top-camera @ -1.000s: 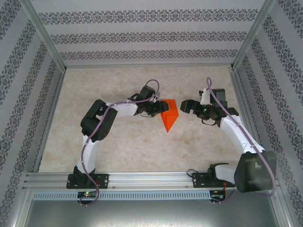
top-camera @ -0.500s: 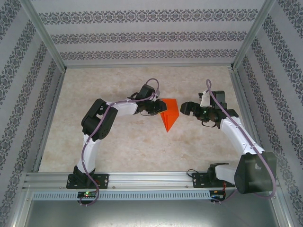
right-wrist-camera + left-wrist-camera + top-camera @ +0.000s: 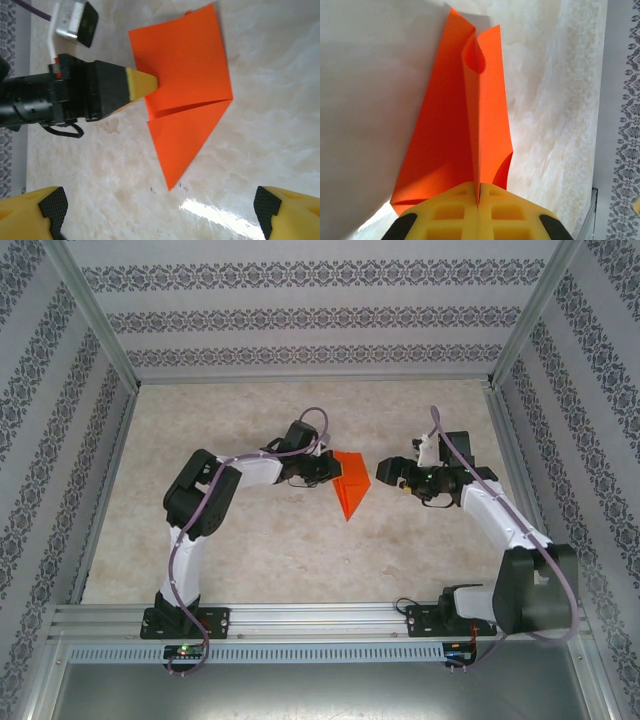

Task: Fold a paper plane with a square sheet of paper (fold left side to right side)
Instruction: Move the paper to the center of the table, then fold the wing for the fifth time at the center of the table.

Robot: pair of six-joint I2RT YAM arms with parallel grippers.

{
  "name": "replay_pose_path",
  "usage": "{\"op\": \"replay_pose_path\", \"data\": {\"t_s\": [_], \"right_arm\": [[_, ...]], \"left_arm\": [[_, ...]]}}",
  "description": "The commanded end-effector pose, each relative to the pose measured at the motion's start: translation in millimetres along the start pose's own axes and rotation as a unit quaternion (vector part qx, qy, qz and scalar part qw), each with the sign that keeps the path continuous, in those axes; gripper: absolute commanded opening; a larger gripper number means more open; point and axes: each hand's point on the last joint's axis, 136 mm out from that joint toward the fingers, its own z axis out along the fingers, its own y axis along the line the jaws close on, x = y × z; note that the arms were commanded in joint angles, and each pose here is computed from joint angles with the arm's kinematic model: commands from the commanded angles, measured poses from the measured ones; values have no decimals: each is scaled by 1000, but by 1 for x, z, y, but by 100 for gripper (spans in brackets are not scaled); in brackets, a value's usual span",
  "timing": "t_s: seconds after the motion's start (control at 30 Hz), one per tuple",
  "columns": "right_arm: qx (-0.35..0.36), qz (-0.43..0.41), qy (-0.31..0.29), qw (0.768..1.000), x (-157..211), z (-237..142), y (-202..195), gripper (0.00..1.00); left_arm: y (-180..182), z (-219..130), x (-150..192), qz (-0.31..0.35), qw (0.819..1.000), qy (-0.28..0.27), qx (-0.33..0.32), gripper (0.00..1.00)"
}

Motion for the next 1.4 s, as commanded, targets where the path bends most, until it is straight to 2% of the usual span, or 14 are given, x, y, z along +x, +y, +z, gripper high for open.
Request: {"op": "replay_pose_path", "data": {"t_s": [0.0, 0.17, 0.37, 0.47, 0.93, 1.13, 1.37], "right_arm": [[-43, -12, 19, 999, -6, 7, 14, 98], [-66, -34, 42, 996, -6, 33, 28, 98], [-142, -51, 41, 988, -19, 57, 50, 79], [-171, -58, 43, 983, -23, 67, 58, 73], [-192, -59, 79, 976, -9, 101, 66, 68], [-201, -51, 80, 975, -5, 102, 66, 56], [-168, -59, 80, 981, -1, 99, 57, 38]], "left_arm": [[-24, -38, -13, 57, 997, -27, 33, 0], [-22, -64, 0, 75, 995, -25, 56, 0], [-23, -87, 12, 81, 992, -24, 96, 0], [-29, -94, 21, 93, 989, -14, 112, 0], [-41, -105, 36, 97, 984, -3, 150, 0], [-37, -103, 37, 95, 985, 2, 146, 0], [-29, -97, 38, 85, 987, 6, 138, 0]]}}
